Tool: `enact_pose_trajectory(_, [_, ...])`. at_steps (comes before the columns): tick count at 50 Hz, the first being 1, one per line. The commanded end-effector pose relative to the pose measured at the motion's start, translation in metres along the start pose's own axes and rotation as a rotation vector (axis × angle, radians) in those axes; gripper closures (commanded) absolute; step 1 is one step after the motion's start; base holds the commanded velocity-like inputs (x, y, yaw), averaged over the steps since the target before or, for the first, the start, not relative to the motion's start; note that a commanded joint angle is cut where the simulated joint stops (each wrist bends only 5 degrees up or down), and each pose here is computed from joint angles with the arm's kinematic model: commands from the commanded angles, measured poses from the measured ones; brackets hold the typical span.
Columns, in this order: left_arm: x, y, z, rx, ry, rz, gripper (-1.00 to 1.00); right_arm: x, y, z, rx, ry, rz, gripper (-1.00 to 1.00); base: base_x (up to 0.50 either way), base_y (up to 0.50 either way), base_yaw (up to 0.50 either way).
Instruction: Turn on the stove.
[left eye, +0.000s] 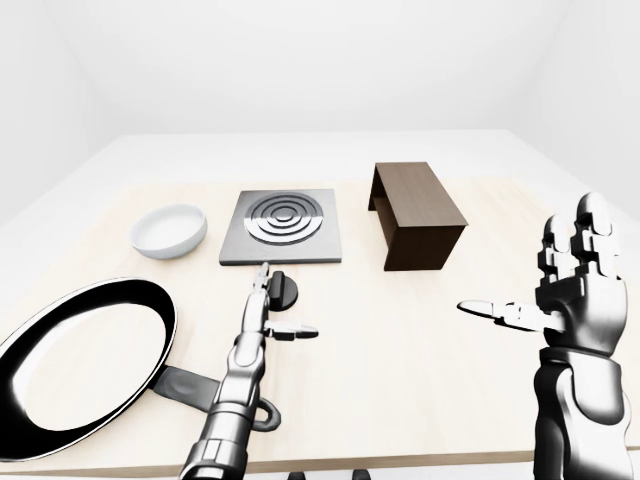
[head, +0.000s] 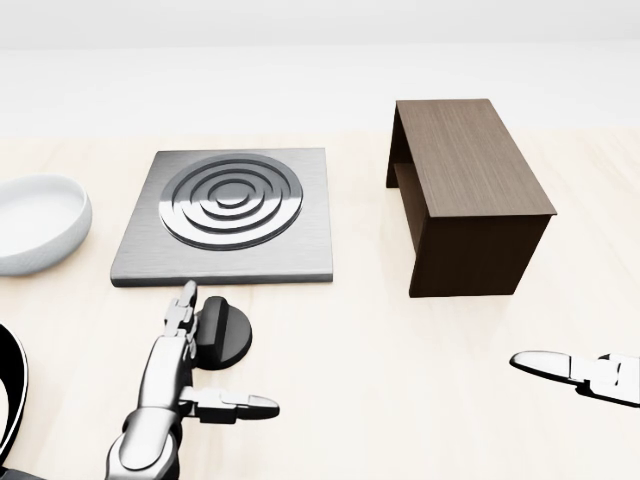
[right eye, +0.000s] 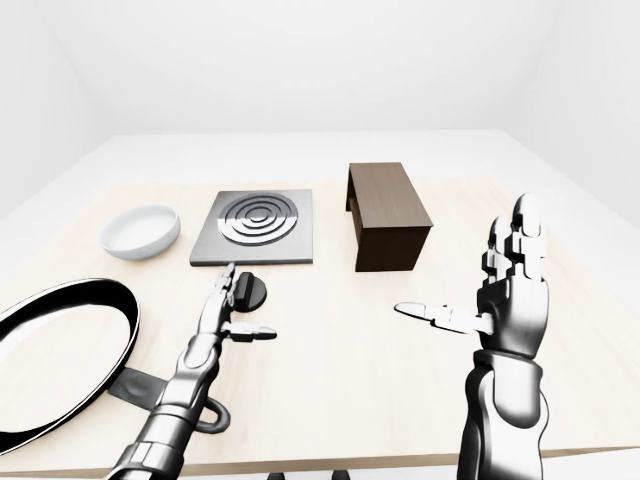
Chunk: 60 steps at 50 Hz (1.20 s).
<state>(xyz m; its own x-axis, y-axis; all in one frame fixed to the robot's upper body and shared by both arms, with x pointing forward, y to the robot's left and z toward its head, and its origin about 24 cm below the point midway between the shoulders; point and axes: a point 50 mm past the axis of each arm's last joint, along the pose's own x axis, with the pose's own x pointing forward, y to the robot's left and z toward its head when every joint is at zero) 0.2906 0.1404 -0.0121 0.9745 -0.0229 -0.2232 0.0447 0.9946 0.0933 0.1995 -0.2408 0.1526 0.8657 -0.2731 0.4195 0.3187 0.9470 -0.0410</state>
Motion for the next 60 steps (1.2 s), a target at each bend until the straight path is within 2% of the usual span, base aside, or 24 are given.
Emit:
enact_pose_trajectory(1, [-0.005, -0.005, -0.007, -0.008, 0.021, -0.015, -1.00, 0.000, 0.000, -0.002, 0.000, 0.010, 0.000, -1.00, 0.00, 0.00, 0.00])
enact_pose_trajectory(5, [-0.009, -0.009, -0.001, -0.007, -0.018, -0.029, -1.00, 0.000, 0.000, -0.001, 0.000, 0.004, -0.001, -1.00, 0.00, 0.00, 0.00])
enact_pose_trajectory(7, [-0.017, -0.015, 0.003, -0.011, -0.051, -0.050, -1.00, 0.000, 0.000, -0.001, 0.000, 0.006, -0.001, -1.00, 0.00, 0.00, 0.00])
enact_pose_trajectory(18, [-0.036, -0.040, -0.006, 0.020, -0.045, -0.134, -1.00, 0.000, 0.000, 0.000, 0.000, 0.002, 0.000, -1.00, 0.00, 0.00, 0.00])
enact_pose_trajectory(31, [-0.036, -0.042, -0.002, 0.022, -0.060, -0.145, -1.00, 0.000, -0.001, 0.000, 0.000, 0.002, 0.000, -1.00, 0.00, 0.00, 0.00])
enact_pose_trajectory(37, [-0.024, -0.038, 0.005, 0.014, -0.072, -0.131, -1.00, 0.000, -0.001, 0.001, 0.001, -0.004, -0.001, -1.00, 0.00, 0.00, 0.00])
enact_pose_trajectory(42, [0.002, -0.030, 0.010, 0.010, -0.034, -0.094, -1.00, 0.000, -0.001, 0.000, 0.001, 0.000, -0.001, -1.00, 0.00, 0.00, 0.00])
enact_pose_trajectory(49, [0.030, -0.024, 0.021, 0.016, 0.017, -0.067, -1.00, 0.000, -0.001, -0.001, 0.000, 0.003, -0.001, -1.00, 0.00, 0.00, 0.00])
enact_pose_trajectory(60, [0.047, -0.027, 0.016, -0.026, 0.153, -0.070, -1.00, 0.000, 0.000, -0.001, -0.002, 0.003, 0.001, -1.00, 0.00, 0.00, 0.00])
